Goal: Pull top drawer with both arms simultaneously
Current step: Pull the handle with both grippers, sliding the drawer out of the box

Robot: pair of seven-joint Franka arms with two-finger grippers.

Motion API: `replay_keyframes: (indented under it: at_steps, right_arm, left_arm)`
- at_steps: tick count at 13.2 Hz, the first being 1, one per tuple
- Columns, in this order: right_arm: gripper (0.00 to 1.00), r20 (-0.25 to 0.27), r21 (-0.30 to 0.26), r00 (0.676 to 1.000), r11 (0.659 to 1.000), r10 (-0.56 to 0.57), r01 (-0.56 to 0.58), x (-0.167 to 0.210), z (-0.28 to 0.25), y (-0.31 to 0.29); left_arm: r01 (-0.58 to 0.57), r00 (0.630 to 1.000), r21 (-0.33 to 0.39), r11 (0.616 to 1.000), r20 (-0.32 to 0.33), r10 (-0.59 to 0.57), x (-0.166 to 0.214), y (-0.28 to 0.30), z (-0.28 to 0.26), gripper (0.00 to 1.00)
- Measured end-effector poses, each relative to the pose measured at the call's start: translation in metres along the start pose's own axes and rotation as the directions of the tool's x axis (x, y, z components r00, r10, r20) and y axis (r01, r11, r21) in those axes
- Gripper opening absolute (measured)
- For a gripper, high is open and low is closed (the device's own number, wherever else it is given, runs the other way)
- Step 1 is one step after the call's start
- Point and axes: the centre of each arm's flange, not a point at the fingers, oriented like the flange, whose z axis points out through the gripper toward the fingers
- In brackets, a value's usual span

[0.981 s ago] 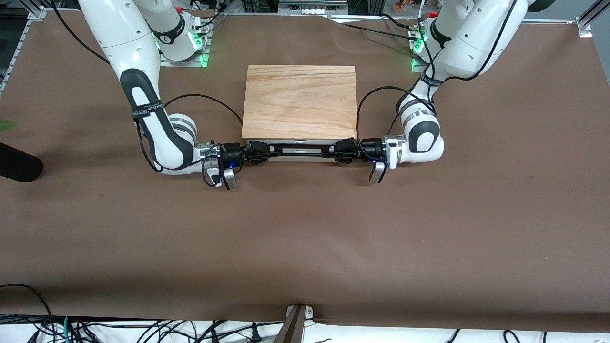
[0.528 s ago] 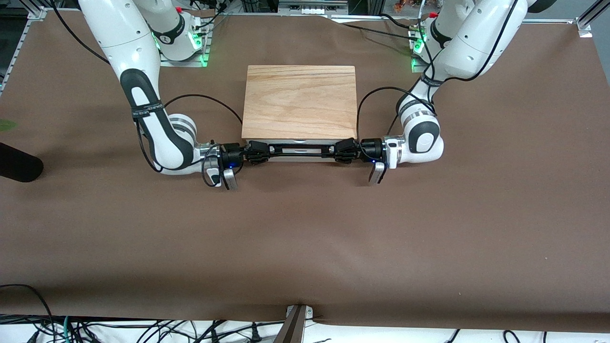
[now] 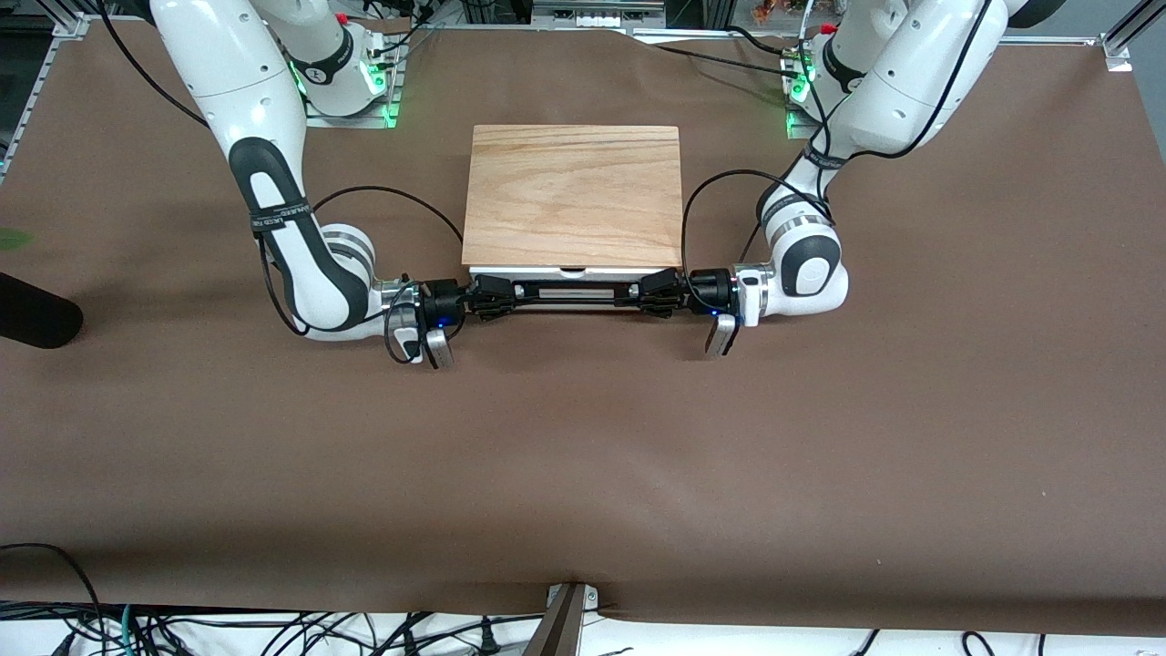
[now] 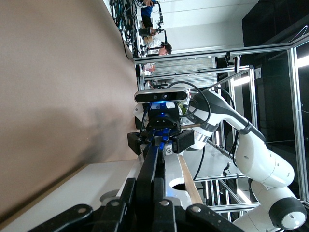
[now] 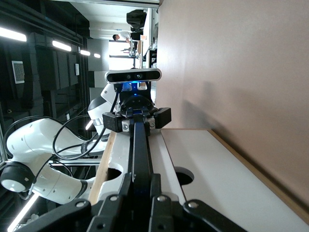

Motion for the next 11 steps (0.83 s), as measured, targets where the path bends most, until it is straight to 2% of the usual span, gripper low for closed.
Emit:
replay_keyframes:
  at_steps: [11]
  right_arm:
    - [0.19,-0.013,0.002,1.0,1.0,0.001,-0.001,0.027,-0.005,0.0]
  left_arm:
    - [0.019,1.0,-0.007,1.0,-0.015,-0.019,0.027,-0.002,0.002,0.19]
